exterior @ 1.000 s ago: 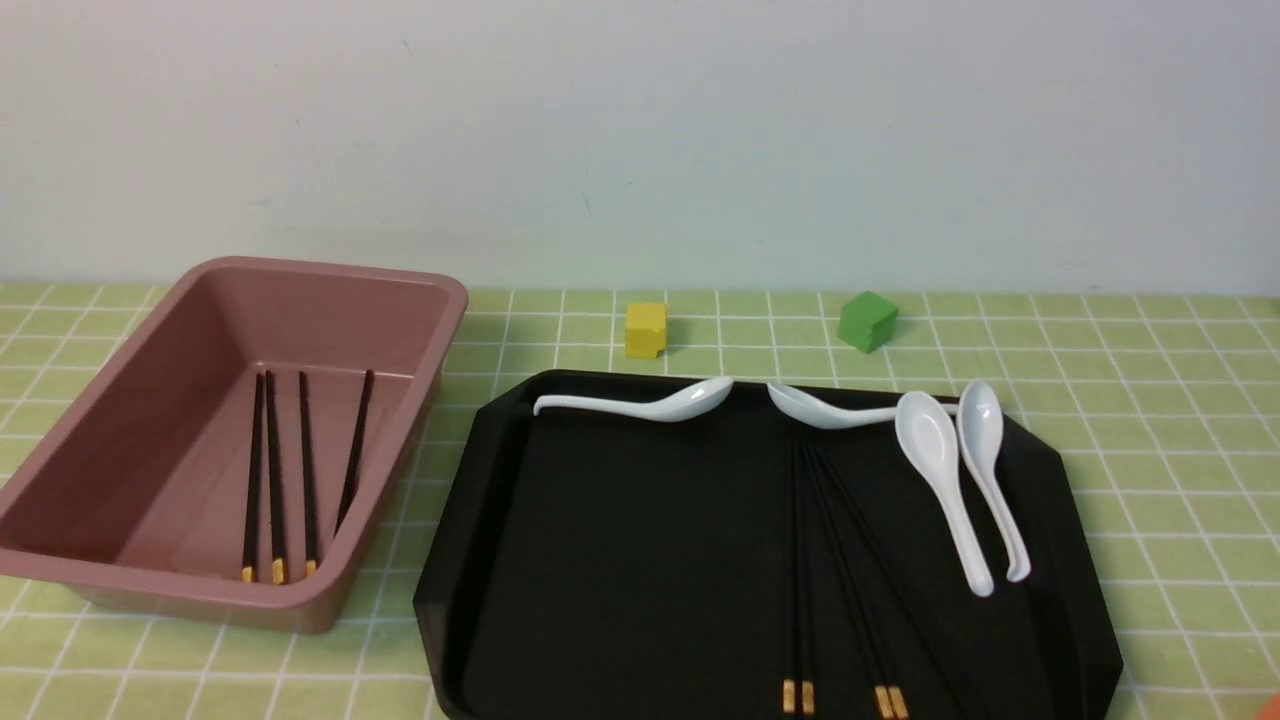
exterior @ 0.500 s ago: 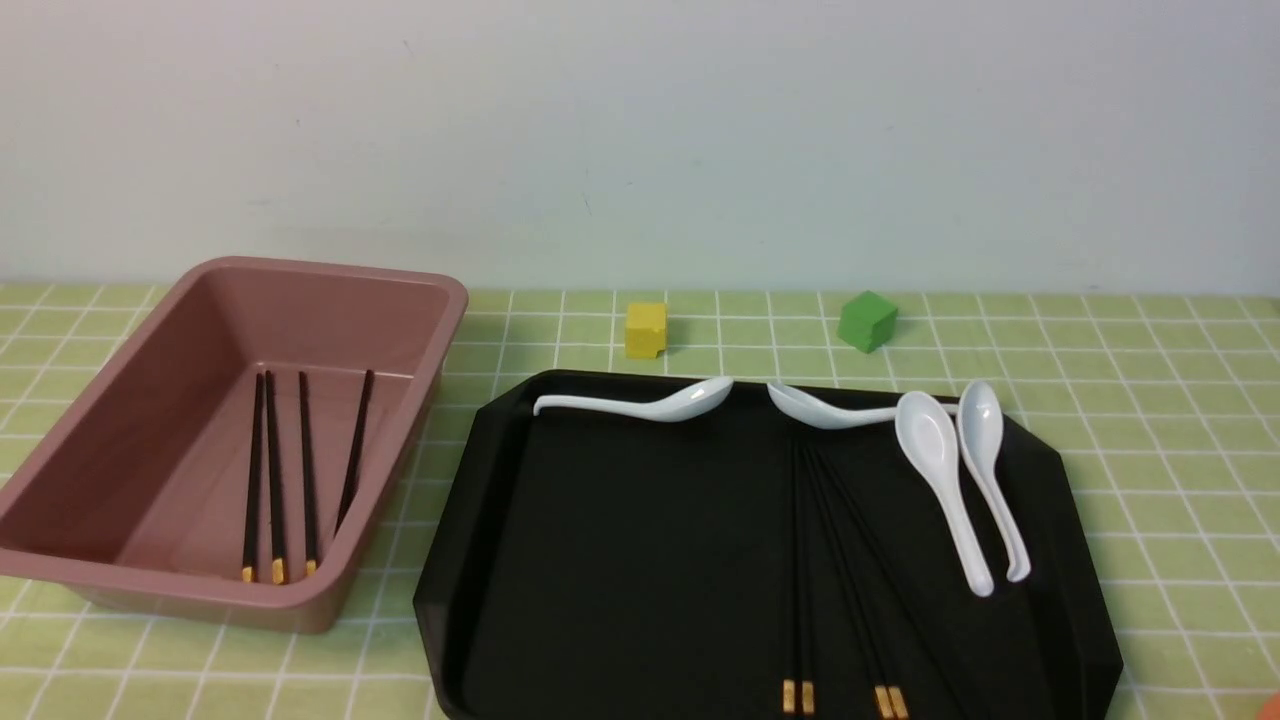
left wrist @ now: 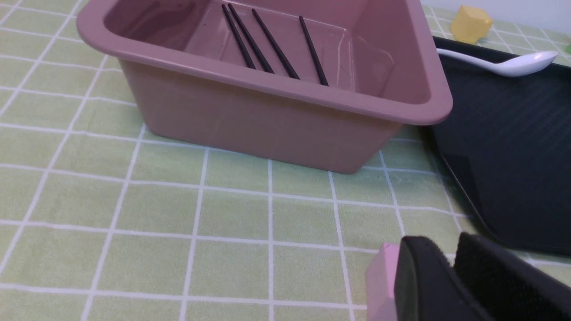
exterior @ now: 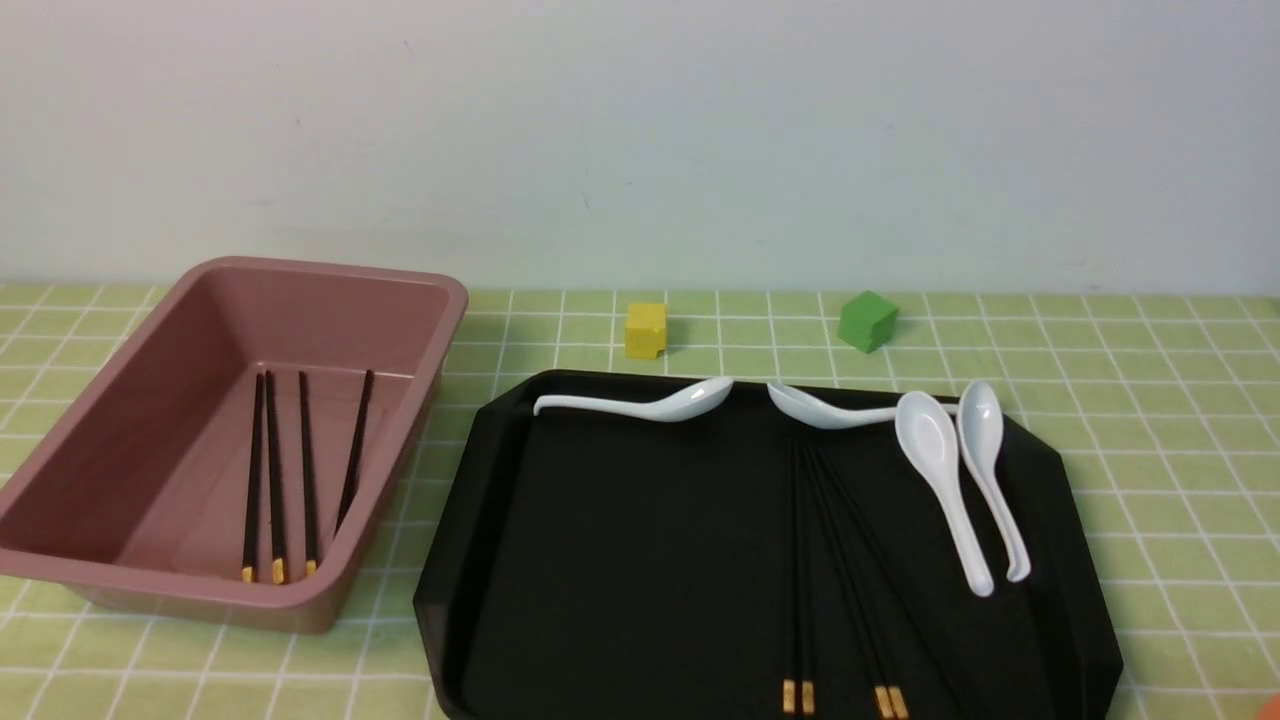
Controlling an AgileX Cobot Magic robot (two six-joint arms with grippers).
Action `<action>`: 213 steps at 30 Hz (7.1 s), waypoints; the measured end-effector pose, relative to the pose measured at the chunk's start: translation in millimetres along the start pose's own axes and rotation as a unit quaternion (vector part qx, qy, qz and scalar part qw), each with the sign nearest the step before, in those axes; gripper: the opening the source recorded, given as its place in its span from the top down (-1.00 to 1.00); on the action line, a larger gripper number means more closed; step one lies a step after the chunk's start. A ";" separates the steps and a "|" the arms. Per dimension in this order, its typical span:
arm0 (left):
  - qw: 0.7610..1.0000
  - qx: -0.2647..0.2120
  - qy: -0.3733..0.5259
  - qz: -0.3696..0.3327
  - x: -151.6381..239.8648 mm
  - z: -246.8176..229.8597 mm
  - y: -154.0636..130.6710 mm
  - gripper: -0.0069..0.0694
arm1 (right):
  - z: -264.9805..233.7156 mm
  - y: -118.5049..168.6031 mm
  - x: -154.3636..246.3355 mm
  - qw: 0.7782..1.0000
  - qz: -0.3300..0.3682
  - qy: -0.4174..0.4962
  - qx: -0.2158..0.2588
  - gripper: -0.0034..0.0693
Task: On green tablecloth take chopsticks from black tray and put them in box.
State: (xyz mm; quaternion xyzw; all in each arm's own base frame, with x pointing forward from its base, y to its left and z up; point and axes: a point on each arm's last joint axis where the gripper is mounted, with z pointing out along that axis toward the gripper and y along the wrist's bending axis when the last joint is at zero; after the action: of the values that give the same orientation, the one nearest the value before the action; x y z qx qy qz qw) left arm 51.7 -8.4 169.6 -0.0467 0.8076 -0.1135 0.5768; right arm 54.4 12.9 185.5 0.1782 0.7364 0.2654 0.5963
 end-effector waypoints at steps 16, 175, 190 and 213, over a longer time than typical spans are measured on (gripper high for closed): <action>1.000 0.000 0.000 0.000 0.0 0.0 0.0 0.45 | -12.2 32.4 -44.8 0.992 0.055 -0.092 -0.064 0.25; 1.000 0.000 0.000 -0.001 0.1 0.0 0.0 0.20 | 12.4 122.3 -98.2 0.927 -0.304 0.161 -0.146 0.90; 1.000 0.000 0.000 -0.001 0.1 0.0 0.0 0.20 | 25.5 103.0 -63.4 0.931 -0.294 0.125 -0.177 0.85; 1.000 0.000 0.000 -0.001 0.1 0.0 -0.1 0.20 | 17.9 84.0 -55.7 0.927 -0.323 0.100 -0.162 0.79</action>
State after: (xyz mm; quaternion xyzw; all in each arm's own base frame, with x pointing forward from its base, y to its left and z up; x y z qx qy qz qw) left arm 51.7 -8.5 169.5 -0.0472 0.8078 -0.1143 0.5764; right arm 79.8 50.6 277.1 -0.1958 0.7570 0.1906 0.5936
